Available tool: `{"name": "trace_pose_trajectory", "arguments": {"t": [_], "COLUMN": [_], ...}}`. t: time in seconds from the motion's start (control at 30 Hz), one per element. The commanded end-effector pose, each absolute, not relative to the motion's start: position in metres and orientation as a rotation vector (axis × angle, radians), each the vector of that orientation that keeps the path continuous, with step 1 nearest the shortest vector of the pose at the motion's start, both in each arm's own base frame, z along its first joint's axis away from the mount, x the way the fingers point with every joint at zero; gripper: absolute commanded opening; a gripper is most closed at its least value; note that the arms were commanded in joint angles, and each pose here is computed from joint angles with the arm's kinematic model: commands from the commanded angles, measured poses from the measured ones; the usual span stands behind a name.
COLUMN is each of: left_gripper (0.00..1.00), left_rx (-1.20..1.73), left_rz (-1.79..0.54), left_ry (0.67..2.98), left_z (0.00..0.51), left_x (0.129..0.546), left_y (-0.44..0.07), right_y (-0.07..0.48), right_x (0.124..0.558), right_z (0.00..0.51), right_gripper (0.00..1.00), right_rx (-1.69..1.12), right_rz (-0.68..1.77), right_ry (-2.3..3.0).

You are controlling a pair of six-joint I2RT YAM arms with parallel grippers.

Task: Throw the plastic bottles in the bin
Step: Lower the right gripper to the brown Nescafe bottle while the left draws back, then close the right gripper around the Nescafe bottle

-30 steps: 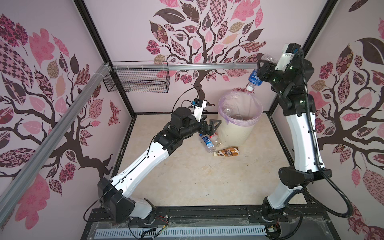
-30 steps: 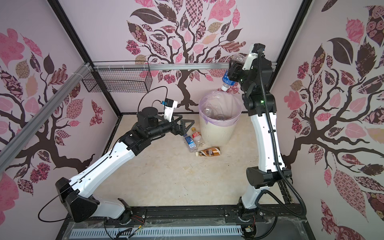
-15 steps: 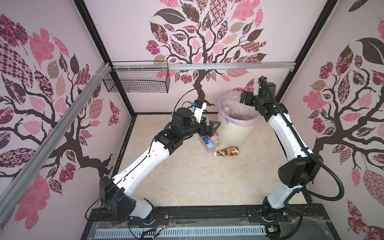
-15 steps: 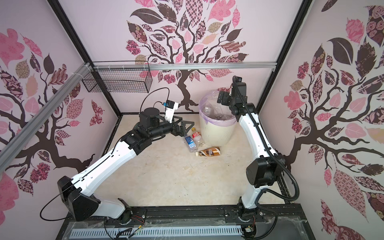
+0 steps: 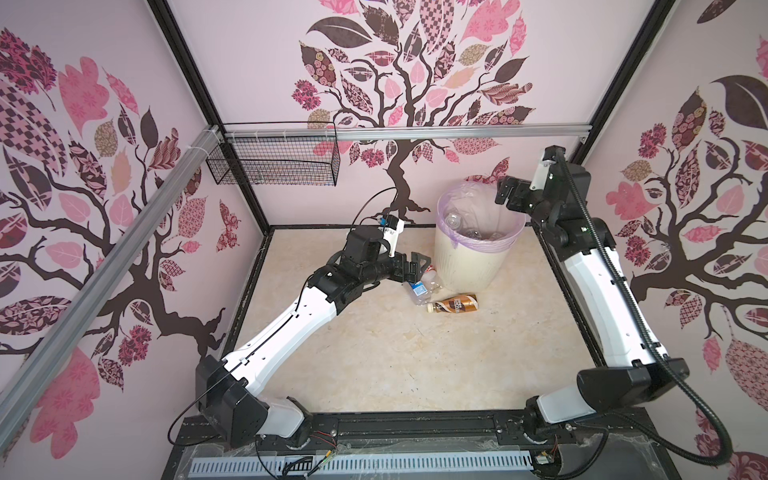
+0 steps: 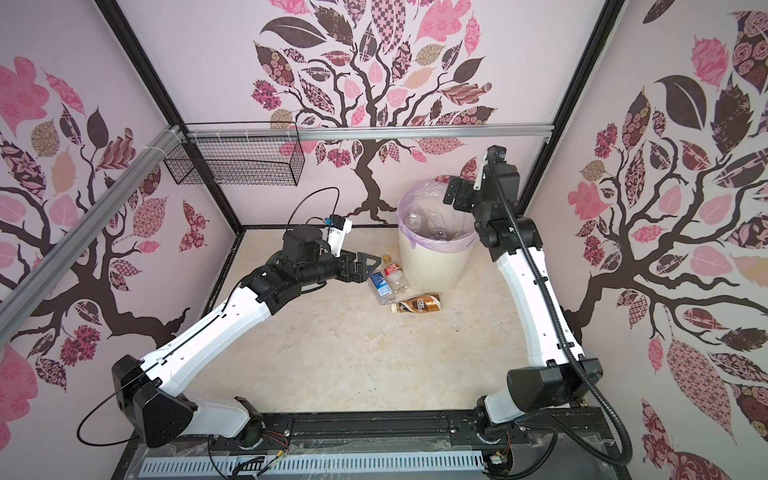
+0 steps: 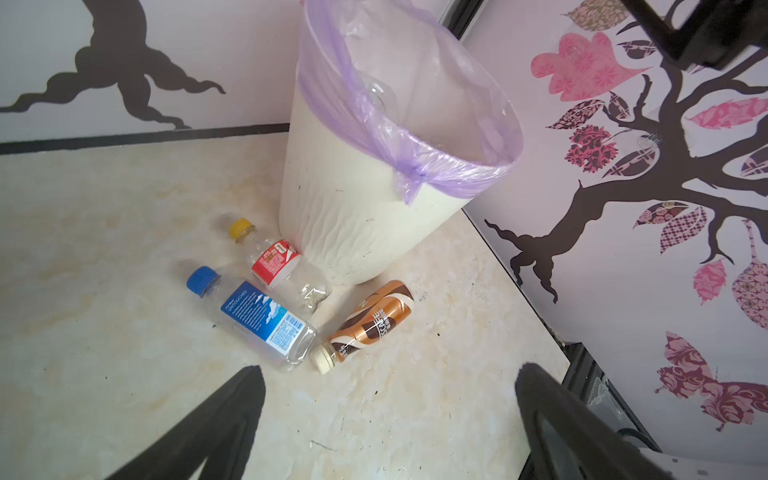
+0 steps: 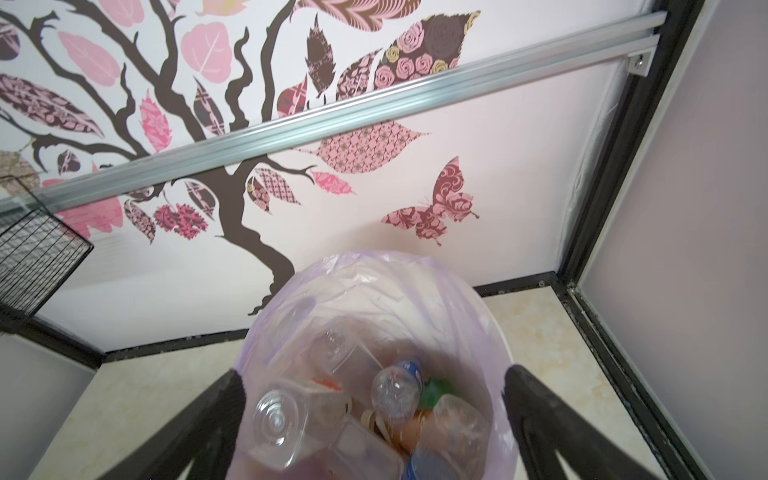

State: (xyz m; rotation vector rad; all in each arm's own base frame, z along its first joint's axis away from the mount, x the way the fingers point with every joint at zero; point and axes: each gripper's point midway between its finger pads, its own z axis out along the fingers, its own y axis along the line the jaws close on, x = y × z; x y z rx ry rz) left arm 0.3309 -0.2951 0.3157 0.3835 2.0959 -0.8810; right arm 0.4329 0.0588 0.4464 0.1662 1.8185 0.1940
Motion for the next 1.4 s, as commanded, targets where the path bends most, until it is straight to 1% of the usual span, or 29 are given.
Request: {"name": "trace_pose_trajectory", "arguments": {"t": [0.0,0.13,0.33,0.5,0.6,0.9,1.1,1.27,1.37], "left_gripper": [0.98,0.98,0.98,0.98,0.98,0.99,0.98,0.98,0.98], "left_rx": [0.294,0.211,0.134,0.103,0.087,0.089,0.101,0.032,-0.006], "left_rz": [-0.886,-0.934,-0.982,-0.994,-1.003,-1.001,-0.988,-1.074,-1.079], "left_ry": [2.219,2.287,2.370,2.402,2.411,2.438,2.459,2.471,2.476], "left_z": [0.282,0.253,0.217,0.201,0.194,0.182,0.172,0.165,0.160], "left_x": [0.322,0.315,0.304,0.299,0.298,0.292,0.289,0.289,0.291], "left_y": [-0.283,-0.276,-0.273,-0.271,-0.271,-0.268,-0.266,-0.262,-0.254], "right_y": [0.074,0.083,0.097,0.101,0.104,0.111,0.113,0.114,0.119], "right_x": [0.398,0.366,0.329,0.314,0.315,0.328,0.343,0.354,0.357], "right_z": [0.422,0.357,0.257,0.188,0.162,0.107,0.097,0.090,0.086], "right_gripper": [1.00,0.99,1.00,1.00,0.99,1.00,1.00,1.00,0.99], "right_rx": [0.148,0.155,0.173,0.199,0.208,0.206,0.178,0.148,0.136], "right_rz": [0.209,0.290,0.405,0.427,0.443,0.440,0.402,0.366,0.387], "right_ry": [1.866,1.962,2.122,2.227,2.254,2.315,2.319,2.327,2.336]}}
